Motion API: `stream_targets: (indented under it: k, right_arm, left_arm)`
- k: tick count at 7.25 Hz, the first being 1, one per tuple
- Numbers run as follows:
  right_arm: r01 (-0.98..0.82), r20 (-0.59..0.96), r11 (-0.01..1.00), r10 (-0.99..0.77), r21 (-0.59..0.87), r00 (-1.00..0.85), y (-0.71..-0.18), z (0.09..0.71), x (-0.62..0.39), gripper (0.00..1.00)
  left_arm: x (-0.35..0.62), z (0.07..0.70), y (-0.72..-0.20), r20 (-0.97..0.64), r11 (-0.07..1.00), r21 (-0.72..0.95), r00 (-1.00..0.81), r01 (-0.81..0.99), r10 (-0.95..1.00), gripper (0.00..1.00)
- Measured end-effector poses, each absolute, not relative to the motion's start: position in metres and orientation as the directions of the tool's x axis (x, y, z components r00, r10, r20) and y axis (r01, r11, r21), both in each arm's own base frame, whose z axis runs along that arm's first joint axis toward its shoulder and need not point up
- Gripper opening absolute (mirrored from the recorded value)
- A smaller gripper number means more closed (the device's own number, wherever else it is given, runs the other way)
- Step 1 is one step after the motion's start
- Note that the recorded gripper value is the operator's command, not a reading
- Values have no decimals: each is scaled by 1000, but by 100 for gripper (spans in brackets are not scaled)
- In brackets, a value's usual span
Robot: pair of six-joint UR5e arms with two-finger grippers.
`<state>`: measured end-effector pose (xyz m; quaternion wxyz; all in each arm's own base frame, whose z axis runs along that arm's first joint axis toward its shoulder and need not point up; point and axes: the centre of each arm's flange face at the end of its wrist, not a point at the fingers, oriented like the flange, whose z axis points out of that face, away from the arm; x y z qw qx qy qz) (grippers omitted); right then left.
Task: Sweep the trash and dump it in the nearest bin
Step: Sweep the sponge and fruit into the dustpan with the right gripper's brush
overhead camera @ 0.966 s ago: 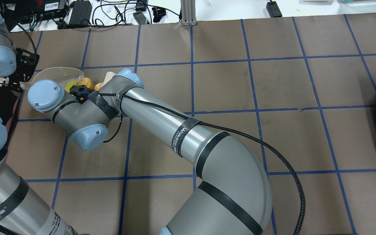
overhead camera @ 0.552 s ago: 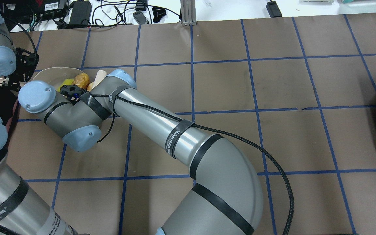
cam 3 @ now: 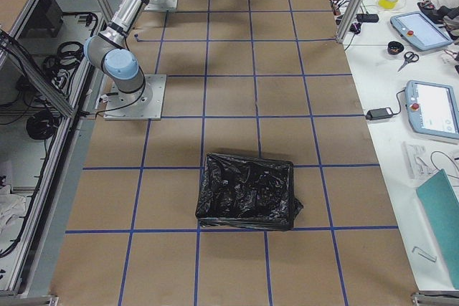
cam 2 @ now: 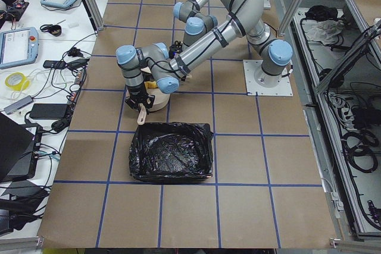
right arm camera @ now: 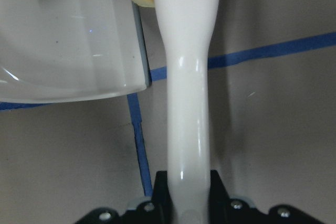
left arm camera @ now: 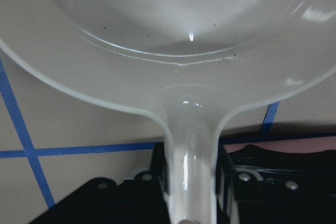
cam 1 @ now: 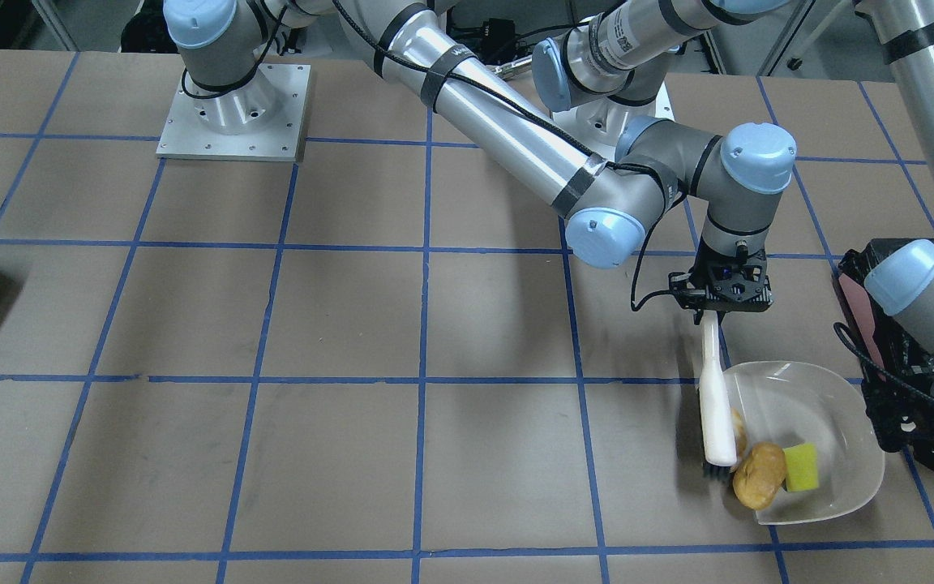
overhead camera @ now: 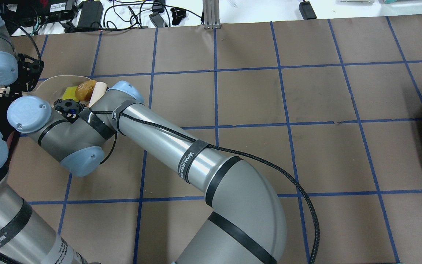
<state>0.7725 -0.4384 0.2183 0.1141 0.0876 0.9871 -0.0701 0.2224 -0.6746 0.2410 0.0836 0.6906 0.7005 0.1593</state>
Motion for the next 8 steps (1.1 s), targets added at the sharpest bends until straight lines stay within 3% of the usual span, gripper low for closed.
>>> stream_targets:
  k: [5, 8]
  right_arm:
    - [177, -344, 981, 138, -84, -929, -413, 237, 805, 0]
    - [175, -308, 984, 153, -45, -939, -404, 278, 797, 0]
  left_arm:
    - [222, 242, -673, 100, 1, 338, -37, 941, 994, 0]
    - [221, 242, -671, 104, -1, 337, -37, 941, 994, 0]
